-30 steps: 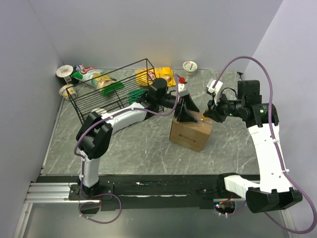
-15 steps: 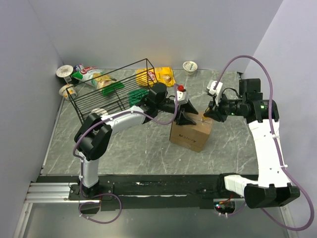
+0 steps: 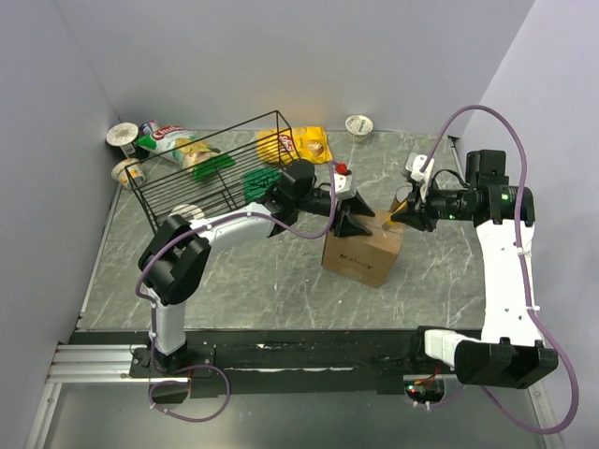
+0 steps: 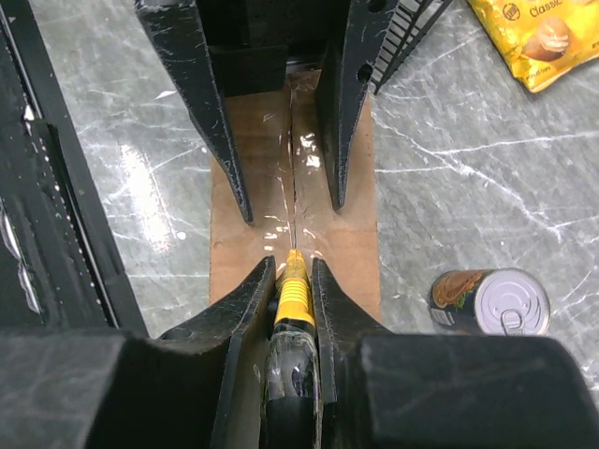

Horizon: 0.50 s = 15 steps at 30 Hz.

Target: Unpack the express box

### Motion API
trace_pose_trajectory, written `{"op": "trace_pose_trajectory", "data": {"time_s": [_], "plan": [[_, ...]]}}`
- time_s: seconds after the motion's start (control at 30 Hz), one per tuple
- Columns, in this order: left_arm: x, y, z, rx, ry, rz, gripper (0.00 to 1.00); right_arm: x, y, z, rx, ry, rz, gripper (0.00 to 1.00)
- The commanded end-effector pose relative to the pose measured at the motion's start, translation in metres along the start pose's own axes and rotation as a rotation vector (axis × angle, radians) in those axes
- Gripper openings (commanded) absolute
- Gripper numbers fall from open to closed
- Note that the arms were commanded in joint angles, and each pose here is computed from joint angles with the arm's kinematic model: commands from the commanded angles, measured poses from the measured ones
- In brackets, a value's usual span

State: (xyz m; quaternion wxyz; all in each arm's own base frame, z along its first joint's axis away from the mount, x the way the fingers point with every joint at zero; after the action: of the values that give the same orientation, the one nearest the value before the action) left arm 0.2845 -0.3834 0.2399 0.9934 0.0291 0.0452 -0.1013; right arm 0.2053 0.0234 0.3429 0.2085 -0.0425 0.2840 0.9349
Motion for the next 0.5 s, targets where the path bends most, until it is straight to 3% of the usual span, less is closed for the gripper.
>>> {"op": "trace_pose_trajectory", "data": {"time_s": [0.0,0.47], "plan": [[0.006,0.024,-0.085,0.201,0.302,0.104,0.57,0.019,0.021,-0.020,0.193,-0.066,-0.014,0.00],[0.011,0.032,-0.089,0.220,0.302,0.142,0.55,0.028,0.044,-0.032,0.280,-0.113,-0.039,0.00]]}}
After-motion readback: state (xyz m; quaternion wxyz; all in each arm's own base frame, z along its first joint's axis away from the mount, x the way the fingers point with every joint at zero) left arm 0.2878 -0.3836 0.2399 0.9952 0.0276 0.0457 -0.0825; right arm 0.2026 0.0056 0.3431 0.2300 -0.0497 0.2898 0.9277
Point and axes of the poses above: each gripper's point midway between its finger pads, its own y axis back along the fingers, its own x axis along the line the jaws close on, z = x × y, the point moved 9 cm from there along y, back along the fingers, and after that the axes turned 6 degrees about y, right-handed, at the moved point
